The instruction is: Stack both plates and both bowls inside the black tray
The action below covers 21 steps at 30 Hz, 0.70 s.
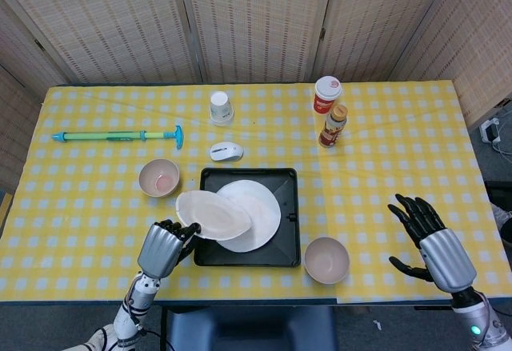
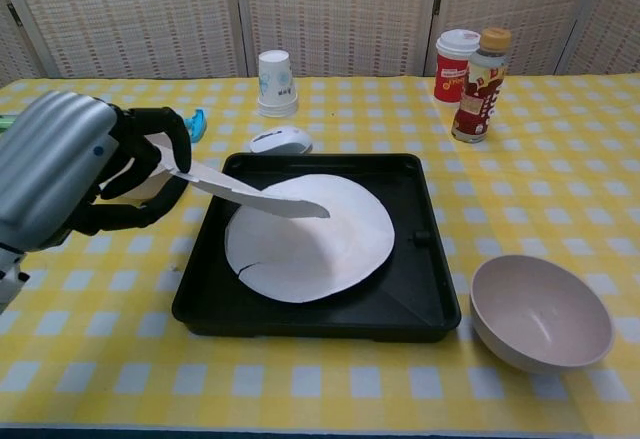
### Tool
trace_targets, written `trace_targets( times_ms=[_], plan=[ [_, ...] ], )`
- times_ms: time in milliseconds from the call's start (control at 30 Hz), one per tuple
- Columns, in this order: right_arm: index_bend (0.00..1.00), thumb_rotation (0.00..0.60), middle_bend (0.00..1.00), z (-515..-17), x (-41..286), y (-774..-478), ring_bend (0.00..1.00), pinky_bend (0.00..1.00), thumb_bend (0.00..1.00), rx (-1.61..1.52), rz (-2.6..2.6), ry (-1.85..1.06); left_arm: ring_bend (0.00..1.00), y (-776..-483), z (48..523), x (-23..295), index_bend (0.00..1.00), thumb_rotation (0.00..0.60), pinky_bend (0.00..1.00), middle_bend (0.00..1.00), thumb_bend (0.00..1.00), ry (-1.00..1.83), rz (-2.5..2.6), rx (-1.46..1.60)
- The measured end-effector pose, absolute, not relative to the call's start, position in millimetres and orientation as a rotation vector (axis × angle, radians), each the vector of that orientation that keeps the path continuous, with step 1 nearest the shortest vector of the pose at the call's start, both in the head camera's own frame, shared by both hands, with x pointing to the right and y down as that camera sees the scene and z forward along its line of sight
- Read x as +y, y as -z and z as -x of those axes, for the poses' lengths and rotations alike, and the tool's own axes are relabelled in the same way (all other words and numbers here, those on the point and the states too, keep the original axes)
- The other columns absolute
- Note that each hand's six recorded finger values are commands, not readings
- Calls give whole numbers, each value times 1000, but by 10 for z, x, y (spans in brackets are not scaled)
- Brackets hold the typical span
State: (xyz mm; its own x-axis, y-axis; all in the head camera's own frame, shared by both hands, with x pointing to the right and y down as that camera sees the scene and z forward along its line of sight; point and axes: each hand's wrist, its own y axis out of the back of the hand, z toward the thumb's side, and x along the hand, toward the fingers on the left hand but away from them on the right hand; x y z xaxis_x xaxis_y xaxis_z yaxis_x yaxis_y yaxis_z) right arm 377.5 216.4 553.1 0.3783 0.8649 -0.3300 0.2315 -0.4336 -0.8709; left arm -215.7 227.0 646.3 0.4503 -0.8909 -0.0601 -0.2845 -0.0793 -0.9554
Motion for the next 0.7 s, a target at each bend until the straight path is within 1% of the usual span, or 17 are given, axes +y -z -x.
trace_targets(
  times_ms=[133, 267, 467, 700],
  plan=[
    [0, 600, 0, -3802, 2148, -5468, 0, 46, 217, -981, 1906, -1042, 966, -6523, 2047, 2189, 640, 600, 1000, 1000, 598, 687, 1630, 1055],
    [0, 600, 0, -3884, 2105, -5336, 0, 46, 217, -1039, 1917, -1010, 966, -6576, 1929, 2108, 641, 600, 1000, 1000, 598, 669, 1646, 1061],
    [0, 600, 0, -3971, 2069, -5218, 0, 46, 217, -1091, 1920, -986, 968, -6674, 1797, 2072, 641, 600, 1000, 1000, 599, 666, 1659, 1040],
    [0, 600, 0, -4037, 2047, -5156, 0, 46, 217, -1115, 1901, -983, 970, -6785, 1654, 1995, 641, 600, 1000, 1000, 601, 671, 1654, 1018]
  ],
)
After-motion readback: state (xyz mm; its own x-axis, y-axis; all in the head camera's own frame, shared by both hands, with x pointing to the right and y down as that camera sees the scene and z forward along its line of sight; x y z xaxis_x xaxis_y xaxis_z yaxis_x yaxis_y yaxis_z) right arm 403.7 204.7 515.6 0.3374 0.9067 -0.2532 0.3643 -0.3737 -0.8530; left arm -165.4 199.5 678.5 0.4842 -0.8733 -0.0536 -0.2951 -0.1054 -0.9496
